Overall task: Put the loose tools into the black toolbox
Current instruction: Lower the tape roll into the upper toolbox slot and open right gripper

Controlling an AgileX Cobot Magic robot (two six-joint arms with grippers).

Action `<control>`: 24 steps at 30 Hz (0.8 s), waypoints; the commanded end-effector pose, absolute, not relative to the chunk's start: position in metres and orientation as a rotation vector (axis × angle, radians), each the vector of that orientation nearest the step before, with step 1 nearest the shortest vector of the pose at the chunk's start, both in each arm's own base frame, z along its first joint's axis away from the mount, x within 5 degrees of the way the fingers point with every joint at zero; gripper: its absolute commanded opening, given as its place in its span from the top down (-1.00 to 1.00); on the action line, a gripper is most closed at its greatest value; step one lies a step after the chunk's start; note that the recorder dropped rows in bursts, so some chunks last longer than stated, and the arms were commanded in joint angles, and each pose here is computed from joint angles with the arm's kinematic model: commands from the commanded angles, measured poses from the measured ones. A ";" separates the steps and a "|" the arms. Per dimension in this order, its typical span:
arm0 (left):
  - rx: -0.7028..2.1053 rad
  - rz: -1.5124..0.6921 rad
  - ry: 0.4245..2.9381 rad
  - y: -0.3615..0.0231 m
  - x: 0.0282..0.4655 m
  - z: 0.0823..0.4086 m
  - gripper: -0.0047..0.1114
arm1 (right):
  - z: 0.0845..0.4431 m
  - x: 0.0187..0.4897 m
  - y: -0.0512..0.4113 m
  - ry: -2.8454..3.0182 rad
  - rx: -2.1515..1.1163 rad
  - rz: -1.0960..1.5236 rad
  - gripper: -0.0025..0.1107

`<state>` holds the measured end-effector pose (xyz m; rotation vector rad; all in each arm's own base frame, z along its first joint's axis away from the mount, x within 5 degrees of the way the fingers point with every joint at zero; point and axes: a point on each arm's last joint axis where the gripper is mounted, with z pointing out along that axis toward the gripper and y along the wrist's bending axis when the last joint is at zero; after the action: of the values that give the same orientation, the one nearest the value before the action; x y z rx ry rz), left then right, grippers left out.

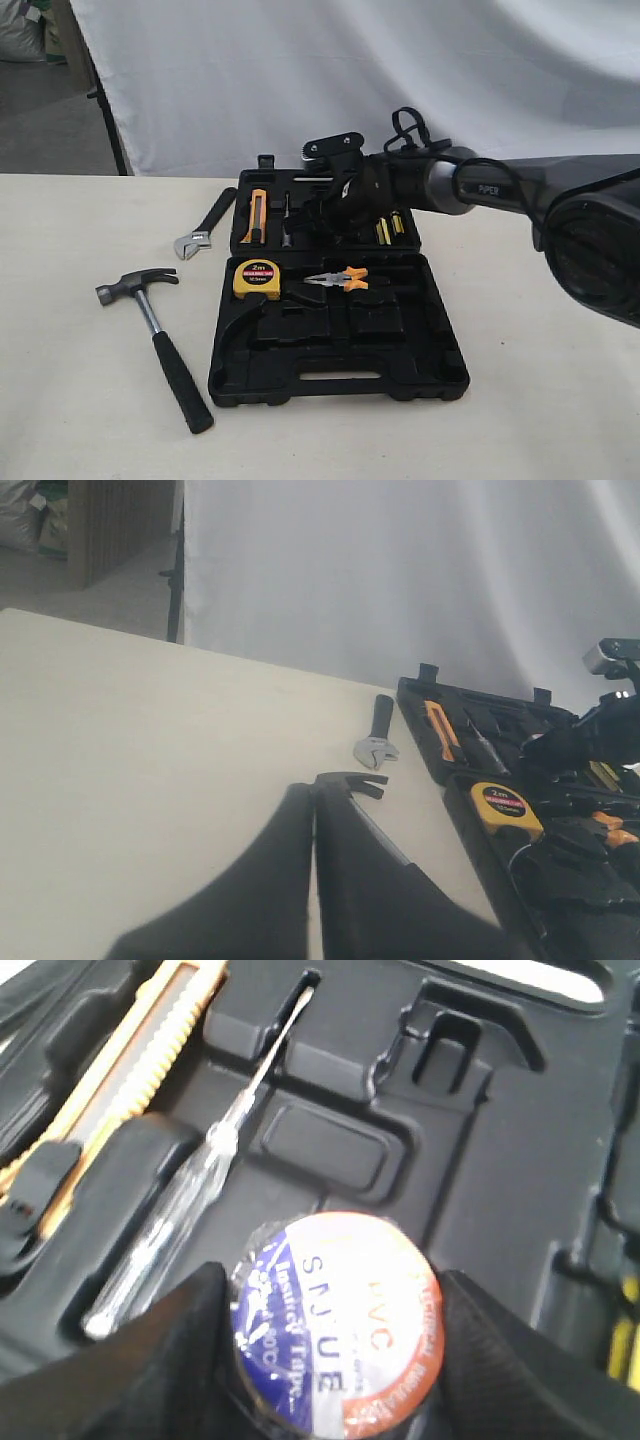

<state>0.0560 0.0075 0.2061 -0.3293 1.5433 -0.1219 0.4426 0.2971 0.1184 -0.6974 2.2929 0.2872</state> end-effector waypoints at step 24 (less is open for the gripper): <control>-0.346 -0.103 1.526 0.009 0.055 0.208 0.91 | 0.109 0.447 0.296 2.366 -0.685 0.276 0.44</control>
<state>0.0560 0.0075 0.2061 -0.3293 1.5433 -0.1219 0.4469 0.3002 0.1119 -0.6865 2.3279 0.2894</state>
